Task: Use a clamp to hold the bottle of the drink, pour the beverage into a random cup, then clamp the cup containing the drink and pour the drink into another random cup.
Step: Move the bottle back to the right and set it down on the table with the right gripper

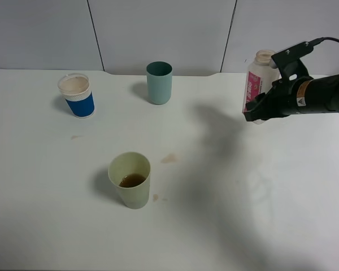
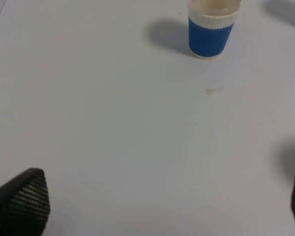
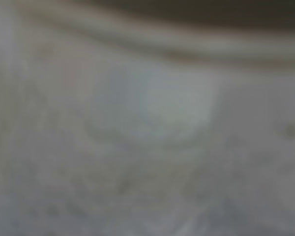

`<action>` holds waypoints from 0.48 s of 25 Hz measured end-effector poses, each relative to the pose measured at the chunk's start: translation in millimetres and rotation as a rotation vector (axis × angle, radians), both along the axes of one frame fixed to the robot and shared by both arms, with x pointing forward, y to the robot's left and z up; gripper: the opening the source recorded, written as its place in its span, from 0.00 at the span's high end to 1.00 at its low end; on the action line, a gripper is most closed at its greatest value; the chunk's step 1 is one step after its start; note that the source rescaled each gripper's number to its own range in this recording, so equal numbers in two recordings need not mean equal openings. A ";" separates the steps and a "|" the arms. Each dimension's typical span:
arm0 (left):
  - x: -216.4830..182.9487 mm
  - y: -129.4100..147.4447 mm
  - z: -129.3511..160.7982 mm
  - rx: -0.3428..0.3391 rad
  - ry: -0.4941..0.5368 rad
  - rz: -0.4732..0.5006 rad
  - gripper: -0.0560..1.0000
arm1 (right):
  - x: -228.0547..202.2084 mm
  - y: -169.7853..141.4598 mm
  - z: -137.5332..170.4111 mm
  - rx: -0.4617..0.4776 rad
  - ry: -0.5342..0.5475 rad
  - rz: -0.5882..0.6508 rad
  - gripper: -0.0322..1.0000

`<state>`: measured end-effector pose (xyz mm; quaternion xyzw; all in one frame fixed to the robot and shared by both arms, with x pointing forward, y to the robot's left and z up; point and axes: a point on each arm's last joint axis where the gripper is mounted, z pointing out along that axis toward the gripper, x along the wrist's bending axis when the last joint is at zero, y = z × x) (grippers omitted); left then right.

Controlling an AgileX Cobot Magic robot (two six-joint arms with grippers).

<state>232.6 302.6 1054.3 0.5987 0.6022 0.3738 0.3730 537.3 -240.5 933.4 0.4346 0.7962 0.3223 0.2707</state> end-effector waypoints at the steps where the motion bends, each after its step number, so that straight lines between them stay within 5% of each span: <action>1: 0.0 0.0 0.0 0.000 0.000 0.000 0.00 | 0.8 0.6 -3.0 0.005 0.003 0.007 0.97; 12: 0.0 0.0 0.0 0.000 0.000 0.000 0.00 | 8.5 8.3 -38.9 0.033 0.021 0.076 0.97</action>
